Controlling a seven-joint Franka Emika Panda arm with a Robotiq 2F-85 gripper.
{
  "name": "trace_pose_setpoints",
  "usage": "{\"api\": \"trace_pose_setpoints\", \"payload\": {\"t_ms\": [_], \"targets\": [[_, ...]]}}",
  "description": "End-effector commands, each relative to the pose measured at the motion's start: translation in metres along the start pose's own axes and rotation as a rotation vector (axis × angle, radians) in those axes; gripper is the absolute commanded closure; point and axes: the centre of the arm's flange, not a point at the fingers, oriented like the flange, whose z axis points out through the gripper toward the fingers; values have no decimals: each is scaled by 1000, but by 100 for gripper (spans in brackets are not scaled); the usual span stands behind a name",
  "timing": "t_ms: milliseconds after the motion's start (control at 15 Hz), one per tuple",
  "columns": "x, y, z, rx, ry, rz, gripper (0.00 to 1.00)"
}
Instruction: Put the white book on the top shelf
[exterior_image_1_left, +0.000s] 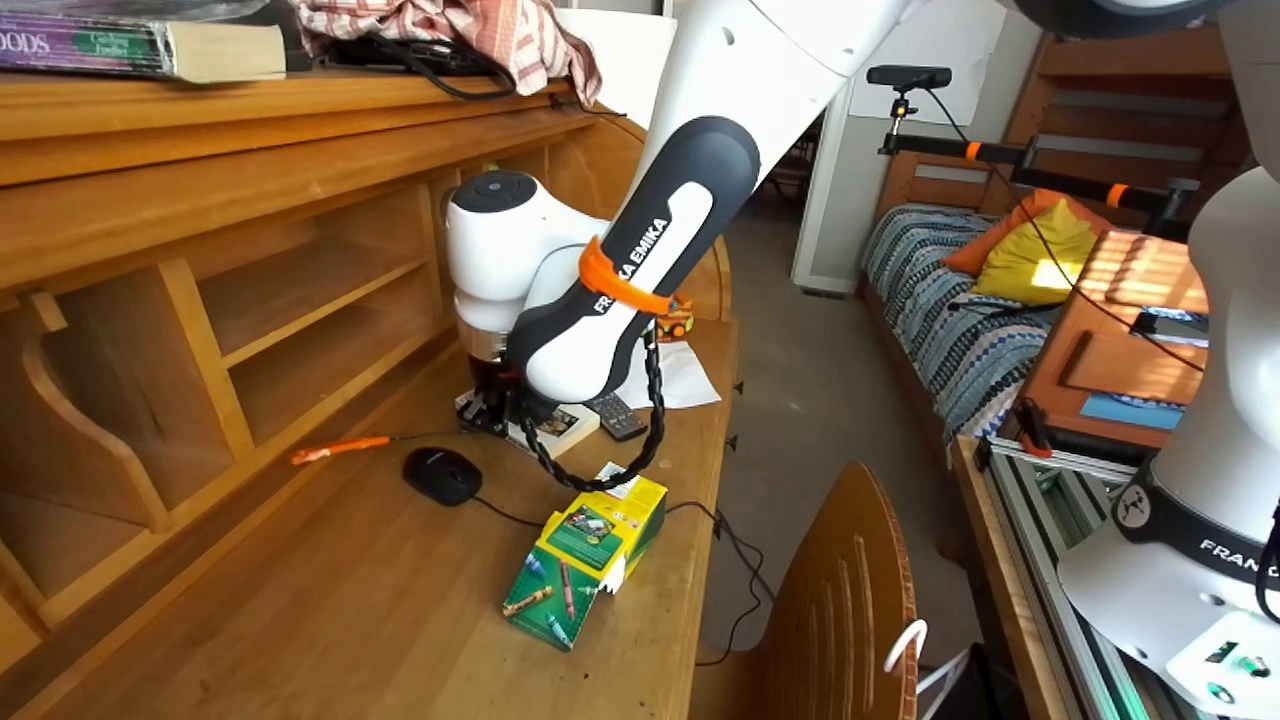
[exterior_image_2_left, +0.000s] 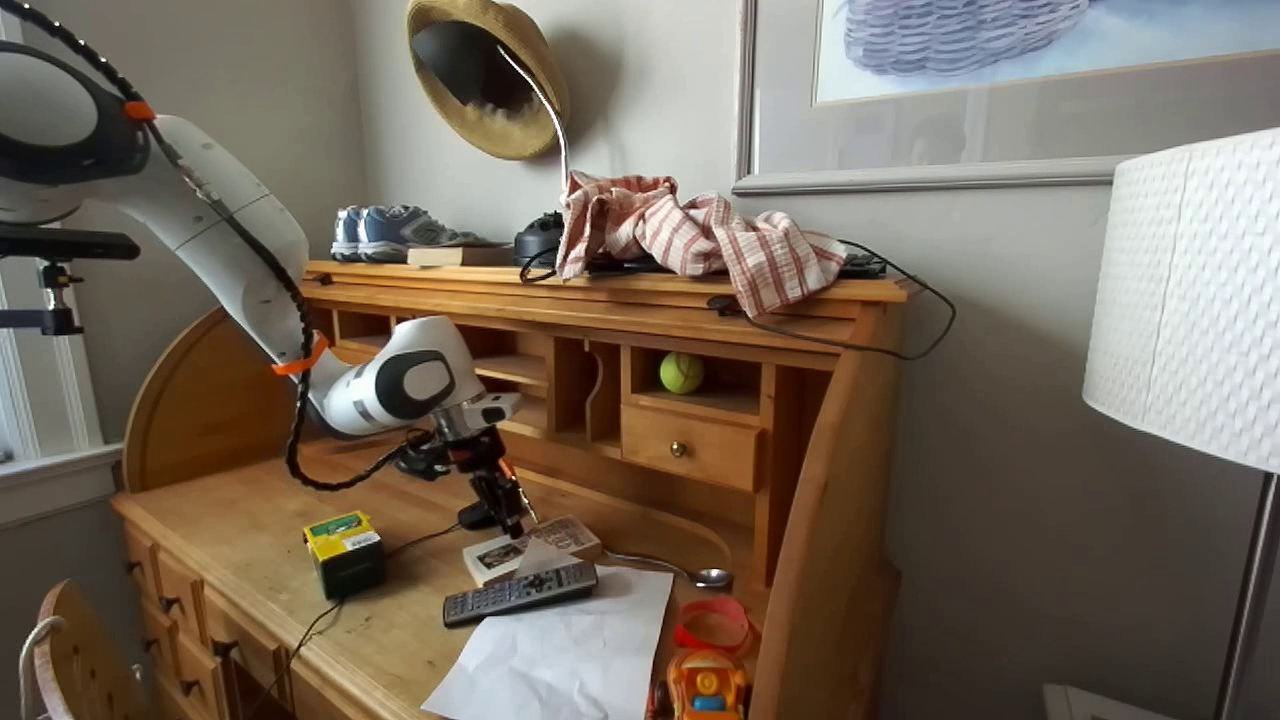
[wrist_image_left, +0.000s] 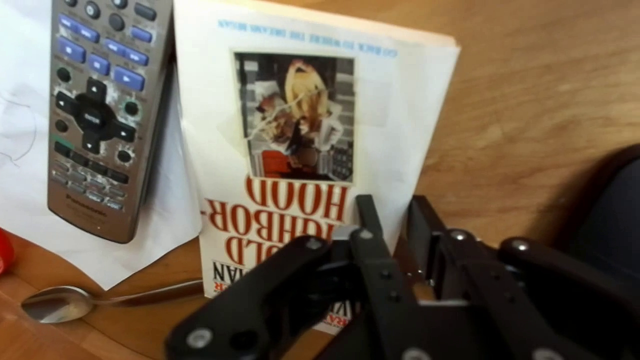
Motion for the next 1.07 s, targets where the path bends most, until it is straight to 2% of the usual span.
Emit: {"api": "trace_pose_setpoints", "payload": {"t_ms": [0, 333, 600, 667, 733, 800, 1000], "targets": [[-7, 13, -21, 131, -14, 6, 100], [-11, 22, -44, 250, -30, 5, 100], [-18, 27, -44, 236, -74, -11, 100], [-21, 24, -42, 224, -80, -20, 74], [-24, 23, -41, 204, -80, -20, 73], [-26, 19, -40, 186, -67, -16, 68], [-31, 8, -36, 148, -40, -42, 45]]}}
